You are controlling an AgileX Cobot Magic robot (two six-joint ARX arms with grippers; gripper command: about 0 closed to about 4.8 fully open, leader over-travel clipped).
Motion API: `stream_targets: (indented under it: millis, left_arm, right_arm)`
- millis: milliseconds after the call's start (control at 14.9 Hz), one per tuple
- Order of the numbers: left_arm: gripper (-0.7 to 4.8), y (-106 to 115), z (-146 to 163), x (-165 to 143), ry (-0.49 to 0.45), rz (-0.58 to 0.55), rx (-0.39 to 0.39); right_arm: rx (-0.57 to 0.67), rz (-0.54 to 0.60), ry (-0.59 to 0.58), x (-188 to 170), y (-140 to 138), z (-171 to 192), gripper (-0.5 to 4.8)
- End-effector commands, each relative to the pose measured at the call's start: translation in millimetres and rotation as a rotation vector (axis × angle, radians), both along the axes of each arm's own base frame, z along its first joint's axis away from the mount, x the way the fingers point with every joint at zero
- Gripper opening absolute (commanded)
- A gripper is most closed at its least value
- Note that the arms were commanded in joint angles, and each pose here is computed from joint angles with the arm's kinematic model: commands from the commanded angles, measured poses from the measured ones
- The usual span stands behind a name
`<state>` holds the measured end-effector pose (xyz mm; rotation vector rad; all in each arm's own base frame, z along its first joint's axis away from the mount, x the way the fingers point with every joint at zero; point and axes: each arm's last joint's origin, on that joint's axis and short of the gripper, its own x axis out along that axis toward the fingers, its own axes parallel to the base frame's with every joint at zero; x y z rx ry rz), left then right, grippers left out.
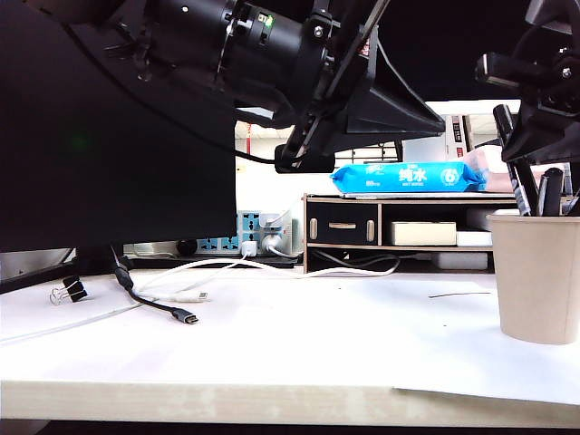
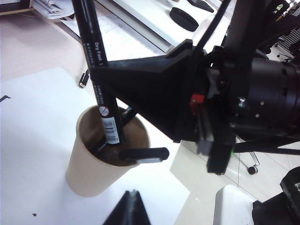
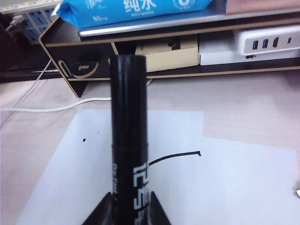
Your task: Pick up the marker and insert it into the paper cup.
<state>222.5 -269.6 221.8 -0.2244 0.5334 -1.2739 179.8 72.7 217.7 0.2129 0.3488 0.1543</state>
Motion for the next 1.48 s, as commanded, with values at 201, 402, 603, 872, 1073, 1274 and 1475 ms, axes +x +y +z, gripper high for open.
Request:
stream_targets:
  millis: [201, 402, 603, 872, 1073, 1274, 1475]
  left_arm:
    - [-0.04, -1, 3, 0, -0.017, -0.006, -0.019]
    - [-0.04, -1, 3, 0, -0.017, -0.006, -0.019]
    - [-0.04, -1, 3, 0, -0.018, -0.006, -0.021]
    - [-0.04, -1, 3, 0, -0.019, -0.006, -0.020]
    - [-0.04, -1, 3, 0, -0.020, -0.005, -0.021]
    - [-0.04, -1, 3, 0, -0.018, -0.007, -0.021]
    - [-0.04, -1, 3, 0, -0.016, -0.009, -0.019]
  right_arm:
    - [0.012, -0.001, -0.024, 1, 0, 4, 1.22]
    - [0.013, -0.001, -0.026, 1, 1, 4, 1.22]
    - [0.015, -0.001, -0.029, 1, 1, 4, 1.22]
    - [0.037, 0.001, -0.029, 0, 1, 5, 1.17]
    - [0.073, 0.049, -0.057, -5, 0, 13, 1.17]
    - [0.097, 0.040, -0.163, -19, -7, 31, 1.17]
    - [0.115, 0.041, -0.207, -28, -11, 39, 1.17]
